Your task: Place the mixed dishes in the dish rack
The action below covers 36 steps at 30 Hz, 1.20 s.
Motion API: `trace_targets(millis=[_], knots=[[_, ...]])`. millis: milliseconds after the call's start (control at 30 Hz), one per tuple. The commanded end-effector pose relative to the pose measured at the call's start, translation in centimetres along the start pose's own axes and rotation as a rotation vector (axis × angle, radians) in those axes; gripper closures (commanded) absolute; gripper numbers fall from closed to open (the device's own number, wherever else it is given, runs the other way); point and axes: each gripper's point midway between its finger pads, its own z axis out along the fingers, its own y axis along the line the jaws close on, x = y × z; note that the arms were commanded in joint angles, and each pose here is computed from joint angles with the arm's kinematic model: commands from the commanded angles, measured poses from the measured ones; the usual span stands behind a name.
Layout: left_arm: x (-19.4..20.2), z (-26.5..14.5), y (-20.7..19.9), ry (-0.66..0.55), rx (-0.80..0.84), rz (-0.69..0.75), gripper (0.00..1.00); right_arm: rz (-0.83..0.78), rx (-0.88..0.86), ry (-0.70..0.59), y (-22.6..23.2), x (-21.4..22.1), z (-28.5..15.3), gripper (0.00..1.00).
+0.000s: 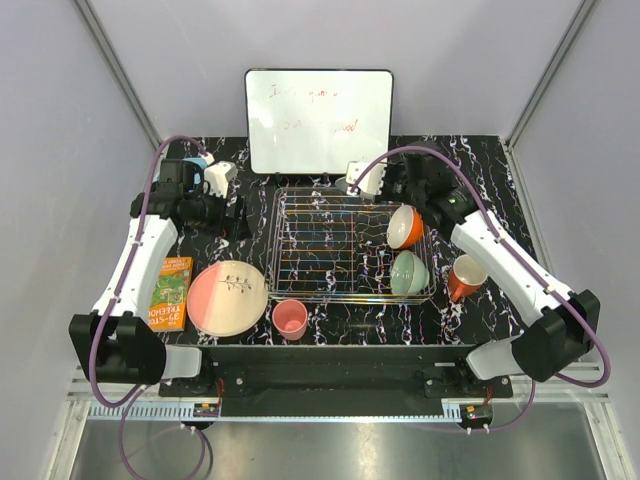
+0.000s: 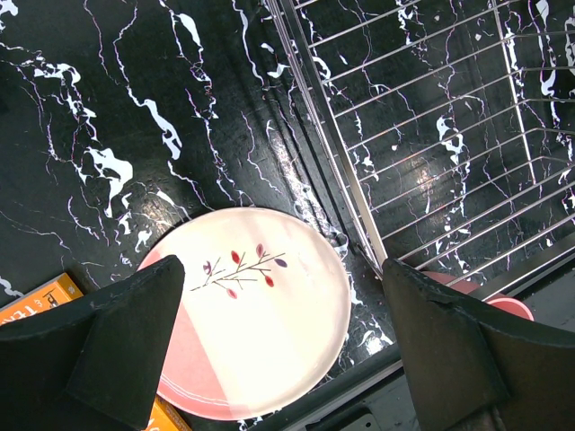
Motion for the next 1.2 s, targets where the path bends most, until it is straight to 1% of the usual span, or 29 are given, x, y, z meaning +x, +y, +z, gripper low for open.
trace_targets(millis=[0,233,633,933,1167], knots=[[-0.9,0.0,0.2,-0.036,0.000,0.008,0.05,-0.085,0.164,-0.104,-5.0,-3.6,-1.8,1.00],[-1.0,0.1,0.3,-0.035,-0.003,0.011,0.05,-0.108,0.131,-0.095,-4.1,-3.5,-0.4,1.00],[-0.9,0.2,0.3,-0.035,0.001,0.011,0.05,-0.102,0.076,-0.075,-2.1,-2.6,1.4,1.00],[-1.0,0.1,0.6,-0.042,-0.006,0.015,0.05,-0.098,-0.018,-0.041,1.5,-0.7,3.8,1.00],[-1.1,0.2,0.8,-0.042,-0.006,0.012,0.05,-0.107,-0.046,-0.011,3.0,0.4,4.1,1.00]])
